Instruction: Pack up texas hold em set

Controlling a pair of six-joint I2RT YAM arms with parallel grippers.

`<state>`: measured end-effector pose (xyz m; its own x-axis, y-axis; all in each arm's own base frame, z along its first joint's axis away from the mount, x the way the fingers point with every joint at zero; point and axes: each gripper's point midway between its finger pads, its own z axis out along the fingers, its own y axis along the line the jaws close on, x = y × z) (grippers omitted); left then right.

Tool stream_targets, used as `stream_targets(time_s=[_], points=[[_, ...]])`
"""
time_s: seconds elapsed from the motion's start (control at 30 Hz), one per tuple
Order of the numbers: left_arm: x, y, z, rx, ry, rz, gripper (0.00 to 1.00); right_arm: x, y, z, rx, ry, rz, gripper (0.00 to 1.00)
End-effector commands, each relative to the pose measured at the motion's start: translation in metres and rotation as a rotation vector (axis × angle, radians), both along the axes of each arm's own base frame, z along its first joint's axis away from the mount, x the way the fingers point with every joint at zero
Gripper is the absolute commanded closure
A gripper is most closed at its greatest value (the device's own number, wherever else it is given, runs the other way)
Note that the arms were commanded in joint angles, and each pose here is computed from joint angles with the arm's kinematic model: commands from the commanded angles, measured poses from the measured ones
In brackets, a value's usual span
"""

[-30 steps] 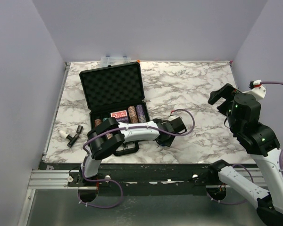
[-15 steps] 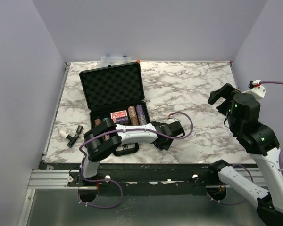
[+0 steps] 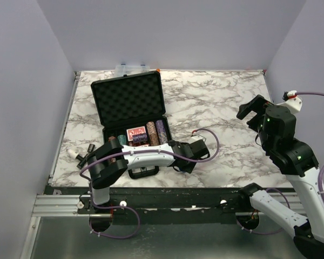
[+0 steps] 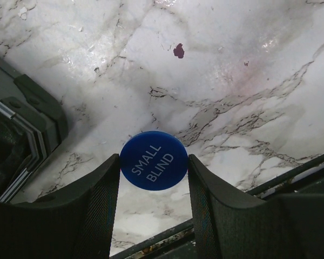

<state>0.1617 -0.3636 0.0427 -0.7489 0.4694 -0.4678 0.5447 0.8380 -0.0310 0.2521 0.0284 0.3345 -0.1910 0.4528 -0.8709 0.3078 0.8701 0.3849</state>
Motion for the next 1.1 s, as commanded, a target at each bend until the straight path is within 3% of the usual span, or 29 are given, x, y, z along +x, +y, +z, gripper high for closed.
stream_targets(time_s=[0.0, 0.47, 1.07], points=[[-0.001, 0.0, 0.025, -0.059, -0.04, 0.014, 0.76, 0.002, 0.002, -0.002, 0.011, -0.001, 0.003, 0.0], [-0.005, 0.016, 0.066, -0.155, -0.091, 0.029, 0.76, 0.003, 0.003, -0.009, 0.011, 0.014, 0.004, 0.0], [0.005, 0.054, 0.087, -0.165, -0.139, 0.086, 0.75, 0.004, 0.005, -0.018, 0.01, 0.038, 0.008, 0.0]])
